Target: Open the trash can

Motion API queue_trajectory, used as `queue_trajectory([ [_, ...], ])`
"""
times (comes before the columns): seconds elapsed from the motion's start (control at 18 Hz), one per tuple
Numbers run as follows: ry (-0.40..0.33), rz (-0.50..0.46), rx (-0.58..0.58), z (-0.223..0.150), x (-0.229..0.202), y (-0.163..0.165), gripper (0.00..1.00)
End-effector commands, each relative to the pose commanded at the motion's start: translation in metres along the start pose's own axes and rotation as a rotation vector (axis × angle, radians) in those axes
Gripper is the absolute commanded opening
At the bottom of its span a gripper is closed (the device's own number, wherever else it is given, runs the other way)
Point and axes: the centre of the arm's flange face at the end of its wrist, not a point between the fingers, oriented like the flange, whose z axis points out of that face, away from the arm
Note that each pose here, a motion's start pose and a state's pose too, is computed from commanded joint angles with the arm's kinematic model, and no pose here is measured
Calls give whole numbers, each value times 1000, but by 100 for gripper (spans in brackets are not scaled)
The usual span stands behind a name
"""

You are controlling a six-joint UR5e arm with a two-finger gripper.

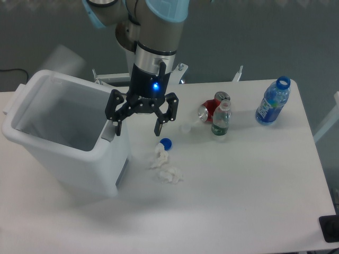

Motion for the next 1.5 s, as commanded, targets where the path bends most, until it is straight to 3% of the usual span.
queue_trajectory([
  [0.22, 2, -2, 11, -6, -1, -2, 100],
  [0.39, 2, 13, 62, -33, 7, -6, 100],
  [0.67, -34, 5, 145, -70, -19, -26, 100],
  [0.94, -106, 318, 151, -81, -42, -34, 100],
  [1.22, -260, 557, 40, -64, -67, -33, 100],
  [1.5, -324, 626, -50, -43, -81, -30, 100],
])
